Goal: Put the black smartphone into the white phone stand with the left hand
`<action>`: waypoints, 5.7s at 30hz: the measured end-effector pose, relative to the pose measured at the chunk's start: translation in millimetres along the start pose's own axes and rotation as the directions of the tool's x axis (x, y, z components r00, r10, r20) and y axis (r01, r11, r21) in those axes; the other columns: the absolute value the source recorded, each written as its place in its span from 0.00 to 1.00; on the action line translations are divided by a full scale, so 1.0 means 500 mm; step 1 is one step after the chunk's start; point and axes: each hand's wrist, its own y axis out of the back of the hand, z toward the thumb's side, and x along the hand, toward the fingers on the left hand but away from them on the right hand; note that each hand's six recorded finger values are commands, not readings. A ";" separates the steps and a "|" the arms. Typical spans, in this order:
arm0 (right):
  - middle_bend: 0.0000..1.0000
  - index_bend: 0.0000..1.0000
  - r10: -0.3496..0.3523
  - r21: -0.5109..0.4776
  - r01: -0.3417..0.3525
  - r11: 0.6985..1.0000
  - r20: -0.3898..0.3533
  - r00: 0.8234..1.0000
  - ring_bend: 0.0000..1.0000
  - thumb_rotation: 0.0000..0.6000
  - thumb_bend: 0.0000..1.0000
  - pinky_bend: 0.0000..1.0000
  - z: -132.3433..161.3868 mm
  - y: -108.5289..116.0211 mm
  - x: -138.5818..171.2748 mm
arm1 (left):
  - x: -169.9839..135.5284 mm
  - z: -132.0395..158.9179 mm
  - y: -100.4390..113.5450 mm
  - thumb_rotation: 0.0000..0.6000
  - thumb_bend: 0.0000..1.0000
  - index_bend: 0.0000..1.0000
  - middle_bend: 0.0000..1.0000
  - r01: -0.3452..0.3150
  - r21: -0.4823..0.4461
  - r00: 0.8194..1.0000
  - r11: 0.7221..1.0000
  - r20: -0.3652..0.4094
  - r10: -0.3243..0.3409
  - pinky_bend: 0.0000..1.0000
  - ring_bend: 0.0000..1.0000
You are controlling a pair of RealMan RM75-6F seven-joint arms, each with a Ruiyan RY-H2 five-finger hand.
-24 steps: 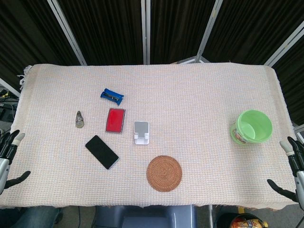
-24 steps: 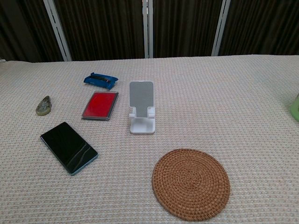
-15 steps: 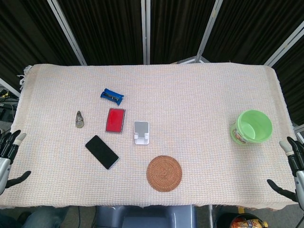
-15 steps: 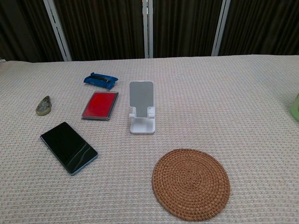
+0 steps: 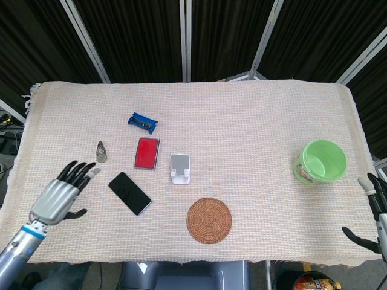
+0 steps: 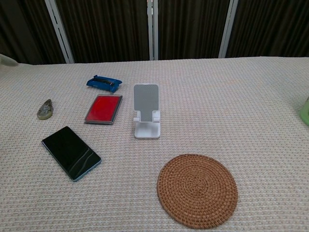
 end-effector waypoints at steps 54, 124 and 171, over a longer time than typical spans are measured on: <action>0.00 0.00 0.024 0.015 -0.026 1.000 0.141 0.990 0.00 1.00 0.00 0.00 -0.057 -0.003 -0.019 | 0.243 0.081 -0.194 1.00 0.03 0.57 0.35 0.169 0.261 0.924 0.950 0.295 -0.245 0.38 0.42; 0.00 0.00 0.004 -0.045 0.005 0.999 0.199 0.980 0.00 1.00 0.00 0.00 -0.102 0.027 -0.022 | 0.452 0.332 -0.007 1.00 0.03 0.60 0.36 -0.663 0.697 0.655 0.274 0.717 -0.239 0.41 0.44; 0.00 0.00 0.000 -0.099 0.005 0.995 0.057 0.998 0.00 1.00 0.00 0.00 -0.053 0.041 0.001 | 0.011 -0.063 0.104 1.00 0.00 0.00 0.00 -0.252 0.259 0.917 0.932 -0.242 0.316 0.00 0.00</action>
